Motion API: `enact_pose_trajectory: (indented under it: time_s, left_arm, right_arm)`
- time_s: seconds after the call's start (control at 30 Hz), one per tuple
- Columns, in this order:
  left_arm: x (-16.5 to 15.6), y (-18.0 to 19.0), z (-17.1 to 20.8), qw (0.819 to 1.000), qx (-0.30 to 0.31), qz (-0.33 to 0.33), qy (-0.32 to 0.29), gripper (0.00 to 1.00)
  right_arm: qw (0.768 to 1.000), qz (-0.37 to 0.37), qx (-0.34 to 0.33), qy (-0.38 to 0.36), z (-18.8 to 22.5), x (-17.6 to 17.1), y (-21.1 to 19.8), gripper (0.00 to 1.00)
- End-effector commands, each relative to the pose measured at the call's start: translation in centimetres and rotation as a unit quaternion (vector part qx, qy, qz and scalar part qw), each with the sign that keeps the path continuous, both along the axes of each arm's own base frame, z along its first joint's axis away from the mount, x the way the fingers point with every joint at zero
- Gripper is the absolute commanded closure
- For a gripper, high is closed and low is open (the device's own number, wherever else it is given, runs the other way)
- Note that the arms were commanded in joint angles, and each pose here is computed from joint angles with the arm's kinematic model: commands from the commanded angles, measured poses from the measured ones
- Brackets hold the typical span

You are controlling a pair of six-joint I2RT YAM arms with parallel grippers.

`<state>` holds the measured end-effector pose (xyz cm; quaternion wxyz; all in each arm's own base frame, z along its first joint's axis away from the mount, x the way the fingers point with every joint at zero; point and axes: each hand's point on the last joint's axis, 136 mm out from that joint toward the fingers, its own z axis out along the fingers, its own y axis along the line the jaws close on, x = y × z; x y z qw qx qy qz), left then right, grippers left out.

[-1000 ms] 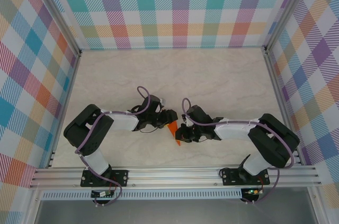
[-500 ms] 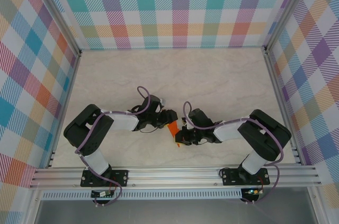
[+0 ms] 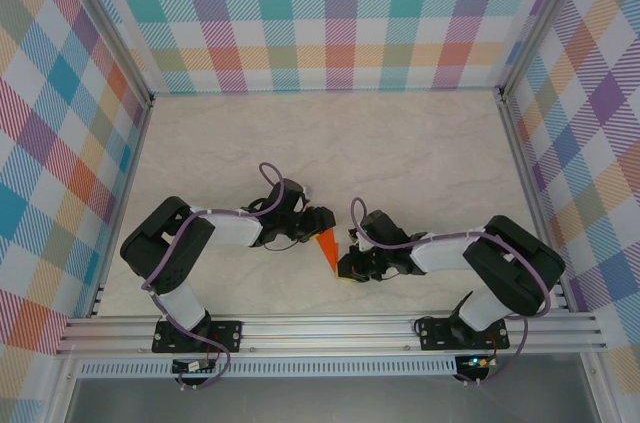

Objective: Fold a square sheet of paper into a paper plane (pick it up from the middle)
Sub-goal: Fold the wing for the fifth time at the center of the table.

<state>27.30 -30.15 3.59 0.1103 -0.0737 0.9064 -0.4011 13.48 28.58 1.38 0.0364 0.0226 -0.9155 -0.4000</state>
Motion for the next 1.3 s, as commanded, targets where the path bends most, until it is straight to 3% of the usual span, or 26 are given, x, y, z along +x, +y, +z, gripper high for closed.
enact_pose_trajectory:
  time_s: [0.0,0.27,0.53,0.67,0.93,1.27]
  left_arm:
    - [-1.6,1.8,-3.4,0.997,0.057,0.005,0.044,0.48]
    - [-1.6,1.8,-3.4,0.997,0.057,0.006,0.045,0.48]
    - [-1.5,1.6,-3.0,0.998,0.051,0.005,0.042,0.48]
    - [-1.6,1.5,-2.9,0.998,0.050,0.003,0.042,0.48]
    - [-1.4,1.4,-2.2,0.998,0.046,-0.001,0.034,0.48]
    - [-1.4,1.3,-2.7,0.998,0.047,0.000,0.039,0.48]
  right_arm:
    - [0.998,0.002,-0.061,0.027,-1.4,-1.8,-2.4,0.91]
    - [0.997,-0.028,0.006,-0.072,4.6,2.8,1.0,0.87]
    - [0.995,-0.059,0.018,-0.077,4.1,5.9,3.3,0.87]
    - [0.997,-0.063,0.005,-0.048,1.6,5.6,2.9,0.87]
    - [0.995,-0.053,-0.076,0.024,-3.6,1.7,-0.9,0.92]
    - [0.997,-0.060,0.023,-0.051,2.8,5.1,2.8,0.88]
